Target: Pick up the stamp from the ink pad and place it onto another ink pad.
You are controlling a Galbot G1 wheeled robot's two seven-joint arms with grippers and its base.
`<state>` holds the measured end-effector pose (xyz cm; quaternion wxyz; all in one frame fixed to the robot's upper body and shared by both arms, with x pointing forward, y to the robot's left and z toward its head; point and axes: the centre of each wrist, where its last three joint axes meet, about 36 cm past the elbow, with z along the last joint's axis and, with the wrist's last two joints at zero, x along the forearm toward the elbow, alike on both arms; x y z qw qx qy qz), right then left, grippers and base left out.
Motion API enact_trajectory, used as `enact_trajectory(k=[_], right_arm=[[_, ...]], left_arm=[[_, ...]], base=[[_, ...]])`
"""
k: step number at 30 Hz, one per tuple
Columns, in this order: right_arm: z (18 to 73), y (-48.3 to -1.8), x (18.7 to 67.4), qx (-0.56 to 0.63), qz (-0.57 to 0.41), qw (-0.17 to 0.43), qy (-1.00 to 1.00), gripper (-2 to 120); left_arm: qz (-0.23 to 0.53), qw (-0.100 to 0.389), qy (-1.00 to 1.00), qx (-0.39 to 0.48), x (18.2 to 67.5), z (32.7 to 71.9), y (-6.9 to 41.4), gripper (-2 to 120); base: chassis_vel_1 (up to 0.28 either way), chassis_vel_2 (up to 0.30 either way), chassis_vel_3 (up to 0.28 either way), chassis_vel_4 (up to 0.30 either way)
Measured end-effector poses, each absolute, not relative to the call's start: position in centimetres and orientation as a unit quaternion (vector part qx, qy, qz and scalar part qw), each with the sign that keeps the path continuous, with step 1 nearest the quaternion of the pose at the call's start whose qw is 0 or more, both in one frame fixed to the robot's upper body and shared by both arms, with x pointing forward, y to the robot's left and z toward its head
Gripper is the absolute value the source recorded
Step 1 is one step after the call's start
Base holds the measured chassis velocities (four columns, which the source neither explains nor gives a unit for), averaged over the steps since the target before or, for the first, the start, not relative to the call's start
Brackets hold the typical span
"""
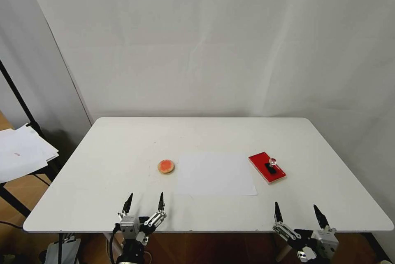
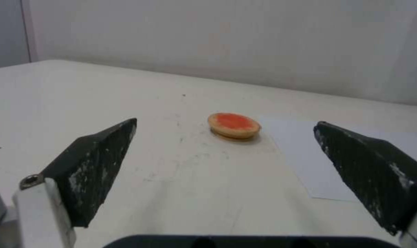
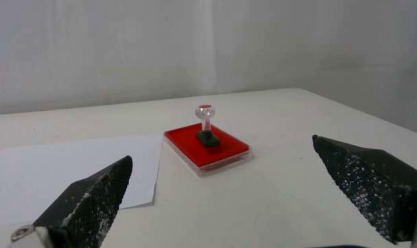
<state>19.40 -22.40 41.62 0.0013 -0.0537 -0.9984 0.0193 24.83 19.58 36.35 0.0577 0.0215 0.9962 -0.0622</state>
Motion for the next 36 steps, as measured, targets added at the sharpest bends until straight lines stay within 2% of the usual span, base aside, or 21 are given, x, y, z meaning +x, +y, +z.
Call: enact_trajectory(k=[18,22,29,36], right_arm=[[41.7,-22.6,20.3,-0.057,0.011,0.009,-0.998,100],[41.7,-23.6,22.0,-0.058,0.009,0.009,-0.998,100],[42.8,-26.0,27.8,-0.055,0.003,-0.012,-0.998,100],[40.7,-26.3,31.0,-0.038,0.006,0.004,-0.999,100]], left_arm=[[-0.062,0.058,0.996,0.022,24.8,36.3,19.6,102],[-0.062,0.058,0.996,0.021,24.8,36.3,19.6,102],[-0.062,0.058,0.996,0.022,24.8,36.4,19.6,102],[-0.062,0.058,0.996,0.022,24.8,36.3,19.6,102]], base=[[0.0,0.0,0.0,0.0],[0.0,0.0,0.0,0.0],[0.0,0.0,0.0,0.0],[0.0,0.0,0.0,0.0]])
